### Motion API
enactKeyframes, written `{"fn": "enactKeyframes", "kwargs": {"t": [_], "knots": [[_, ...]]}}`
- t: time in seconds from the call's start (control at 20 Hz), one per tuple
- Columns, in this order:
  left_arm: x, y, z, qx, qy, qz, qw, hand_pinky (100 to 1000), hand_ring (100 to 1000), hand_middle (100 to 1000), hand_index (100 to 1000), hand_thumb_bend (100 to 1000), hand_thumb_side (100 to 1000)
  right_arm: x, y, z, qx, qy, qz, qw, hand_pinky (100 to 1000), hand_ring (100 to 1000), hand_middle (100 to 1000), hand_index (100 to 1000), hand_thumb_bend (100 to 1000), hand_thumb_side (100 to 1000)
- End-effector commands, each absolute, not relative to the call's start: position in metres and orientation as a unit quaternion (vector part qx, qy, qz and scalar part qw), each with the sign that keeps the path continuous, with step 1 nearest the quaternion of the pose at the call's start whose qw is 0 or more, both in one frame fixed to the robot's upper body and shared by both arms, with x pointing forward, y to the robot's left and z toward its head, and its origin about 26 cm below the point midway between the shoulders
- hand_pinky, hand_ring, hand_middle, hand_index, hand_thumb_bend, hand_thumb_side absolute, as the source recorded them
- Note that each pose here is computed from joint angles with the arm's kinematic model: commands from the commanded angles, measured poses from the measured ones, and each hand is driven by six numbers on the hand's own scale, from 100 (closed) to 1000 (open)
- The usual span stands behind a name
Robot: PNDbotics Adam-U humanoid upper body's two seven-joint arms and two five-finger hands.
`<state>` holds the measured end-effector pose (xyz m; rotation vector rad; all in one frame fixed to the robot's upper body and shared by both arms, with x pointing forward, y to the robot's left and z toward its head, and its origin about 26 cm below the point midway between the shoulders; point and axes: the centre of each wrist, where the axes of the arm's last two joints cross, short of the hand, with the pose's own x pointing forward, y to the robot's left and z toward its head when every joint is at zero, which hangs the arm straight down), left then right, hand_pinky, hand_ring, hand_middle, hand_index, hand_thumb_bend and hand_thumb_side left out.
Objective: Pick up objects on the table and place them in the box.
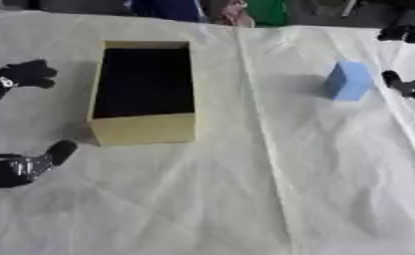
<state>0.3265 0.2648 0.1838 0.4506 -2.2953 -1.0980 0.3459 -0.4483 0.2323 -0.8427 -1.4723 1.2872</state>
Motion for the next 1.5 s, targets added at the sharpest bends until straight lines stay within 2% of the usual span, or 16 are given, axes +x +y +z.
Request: {"fn": "enactKeyframes", "kwargs": {"t": [0.05, 0.1, 1.5], "knots": [[0.326, 0.266, 0.191, 0.169, -0.854, -0.415, 0.264, 879, 775, 793, 957, 504, 501, 0.346, -0.458, 0.247, -0.367, -0.588, 0.537, 0.482, 1000, 1000, 992, 1000, 100, 194], [0.326, 0.266, 0.191, 0.168, -0.854, -0.415, 0.264, 879, 775, 793, 957, 499, 514, 0.347, -0.458, 0.246, -0.367, -0.585, 0.537, 0.484, 1000, 1000, 992, 1000, 100, 233], [0.327, 0.263, 0.189, 0.153, -0.854, -0.423, 0.262, 882, 774, 797, 962, 464, 523, 0.379, -0.453, 0.219, -0.365, -0.539, 0.563, 0.51, 1000, 1000, 996, 1000, 100, 255]]}}
